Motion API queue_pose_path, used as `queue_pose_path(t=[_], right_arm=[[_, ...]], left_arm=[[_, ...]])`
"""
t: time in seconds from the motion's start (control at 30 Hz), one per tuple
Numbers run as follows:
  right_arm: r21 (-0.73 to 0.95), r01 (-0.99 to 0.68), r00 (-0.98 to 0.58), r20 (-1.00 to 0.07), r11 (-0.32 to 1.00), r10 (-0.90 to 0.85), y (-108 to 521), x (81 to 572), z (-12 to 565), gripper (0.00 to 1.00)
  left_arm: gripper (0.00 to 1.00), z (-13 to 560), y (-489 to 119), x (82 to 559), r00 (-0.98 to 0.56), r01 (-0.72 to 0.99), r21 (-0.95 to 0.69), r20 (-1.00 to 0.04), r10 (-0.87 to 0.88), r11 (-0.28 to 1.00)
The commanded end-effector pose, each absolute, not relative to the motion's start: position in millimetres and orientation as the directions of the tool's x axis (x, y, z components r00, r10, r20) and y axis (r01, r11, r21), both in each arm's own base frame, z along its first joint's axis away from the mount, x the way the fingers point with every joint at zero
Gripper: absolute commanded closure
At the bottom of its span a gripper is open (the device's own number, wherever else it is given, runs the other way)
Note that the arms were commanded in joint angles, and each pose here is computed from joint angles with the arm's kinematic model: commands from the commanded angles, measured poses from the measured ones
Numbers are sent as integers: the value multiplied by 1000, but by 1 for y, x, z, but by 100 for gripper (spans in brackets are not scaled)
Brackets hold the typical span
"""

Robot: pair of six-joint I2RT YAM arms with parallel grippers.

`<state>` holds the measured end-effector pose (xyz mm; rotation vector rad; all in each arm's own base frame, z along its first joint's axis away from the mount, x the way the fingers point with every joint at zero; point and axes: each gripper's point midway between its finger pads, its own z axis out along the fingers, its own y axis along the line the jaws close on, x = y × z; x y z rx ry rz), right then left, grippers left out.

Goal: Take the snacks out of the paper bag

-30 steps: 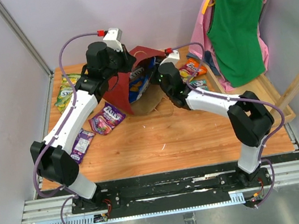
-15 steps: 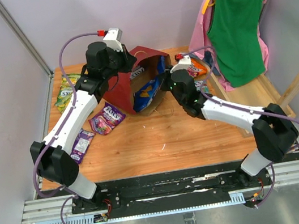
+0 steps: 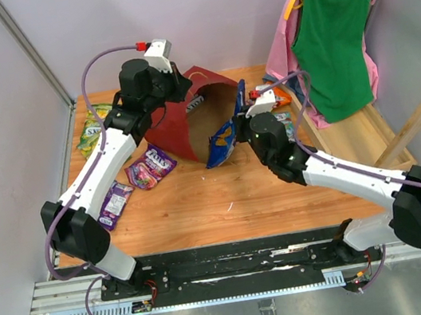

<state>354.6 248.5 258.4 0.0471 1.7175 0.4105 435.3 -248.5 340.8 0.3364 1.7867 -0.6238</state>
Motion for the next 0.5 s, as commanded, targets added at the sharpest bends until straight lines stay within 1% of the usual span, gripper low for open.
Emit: queue_pose_path(t=[0.0, 0.27, 0.47], right_arm=[[230, -247, -113, -972, 941, 208, 258, 334, 289, 99], [243, -379, -63, -969, 893, 238, 279, 295, 327, 99], [231, -366, -67, -973, 901, 222, 268, 286, 320, 99]], left_arm=[[99, 374, -243, 426, -221, 550, -219, -969, -112, 806], [100, 372, -243, 425, -226, 550, -219, -968, -109, 806], [99, 377, -240, 421, -210, 550, -213, -971, -113, 807]])
